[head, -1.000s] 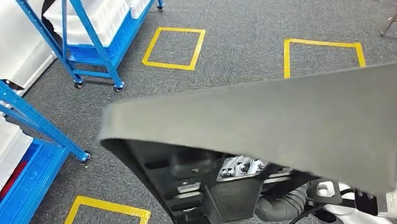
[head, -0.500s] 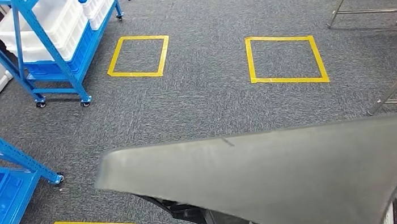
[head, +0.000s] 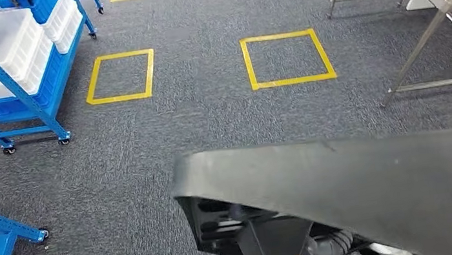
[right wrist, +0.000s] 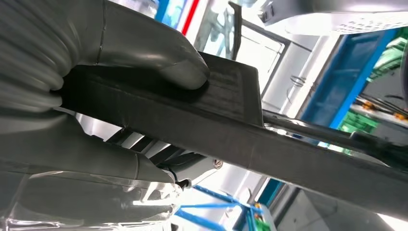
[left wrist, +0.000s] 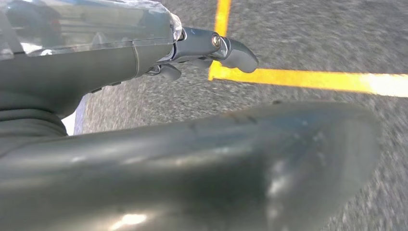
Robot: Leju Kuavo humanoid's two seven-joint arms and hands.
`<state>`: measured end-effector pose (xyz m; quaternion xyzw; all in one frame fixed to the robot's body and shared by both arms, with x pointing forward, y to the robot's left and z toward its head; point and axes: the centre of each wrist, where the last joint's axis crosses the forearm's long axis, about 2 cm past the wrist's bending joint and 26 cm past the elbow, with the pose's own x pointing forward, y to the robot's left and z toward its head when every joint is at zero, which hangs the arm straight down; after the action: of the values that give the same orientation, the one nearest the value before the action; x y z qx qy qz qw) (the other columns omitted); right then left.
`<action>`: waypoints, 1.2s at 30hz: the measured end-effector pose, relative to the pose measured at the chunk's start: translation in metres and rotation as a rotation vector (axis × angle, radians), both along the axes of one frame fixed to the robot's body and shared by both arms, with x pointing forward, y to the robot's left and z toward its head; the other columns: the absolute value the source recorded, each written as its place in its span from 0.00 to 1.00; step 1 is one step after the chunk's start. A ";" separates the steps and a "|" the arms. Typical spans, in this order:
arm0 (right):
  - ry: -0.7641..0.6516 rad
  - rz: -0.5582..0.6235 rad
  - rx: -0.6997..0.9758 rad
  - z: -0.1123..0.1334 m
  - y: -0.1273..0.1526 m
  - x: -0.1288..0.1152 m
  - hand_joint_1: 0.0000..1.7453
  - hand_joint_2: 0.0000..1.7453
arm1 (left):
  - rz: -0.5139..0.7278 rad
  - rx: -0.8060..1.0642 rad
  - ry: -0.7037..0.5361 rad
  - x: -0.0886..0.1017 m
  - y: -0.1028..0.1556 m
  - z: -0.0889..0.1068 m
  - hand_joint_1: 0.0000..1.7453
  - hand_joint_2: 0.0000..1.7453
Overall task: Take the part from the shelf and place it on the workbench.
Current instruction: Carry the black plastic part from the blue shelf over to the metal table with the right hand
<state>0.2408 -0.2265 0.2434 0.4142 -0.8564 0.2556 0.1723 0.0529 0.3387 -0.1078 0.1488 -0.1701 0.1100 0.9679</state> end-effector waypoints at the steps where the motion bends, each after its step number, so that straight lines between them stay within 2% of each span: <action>1: 0.001 0.003 0.000 0.000 0.000 -0.001 0.91 1.00 | 0.000 -0.001 0.001 -0.001 -0.001 0.000 0.00 0.00; 11: 0.015 0.034 -0.013 -0.001 -0.001 0.001 0.91 1.00 | 0.014 -0.016 0.001 -0.008 -0.010 -0.002 0.00 0.00; 30: 0.036 0.003 0.028 -0.001 -0.002 0.005 0.91 1.00 | 0.006 -0.037 -0.008 -0.014 -0.014 -0.003 0.00 0.00; 36: 0.052 -0.007 0.041 -0.003 -0.001 0.006 0.91 1.00 | 0.026 -0.043 0.004 -0.021 -0.012 -0.004 0.00 0.00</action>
<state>0.2465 -0.2276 0.2408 0.4212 -0.8582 0.2265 0.1868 0.0315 0.3264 -0.1113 0.1303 -0.1636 0.1257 0.9698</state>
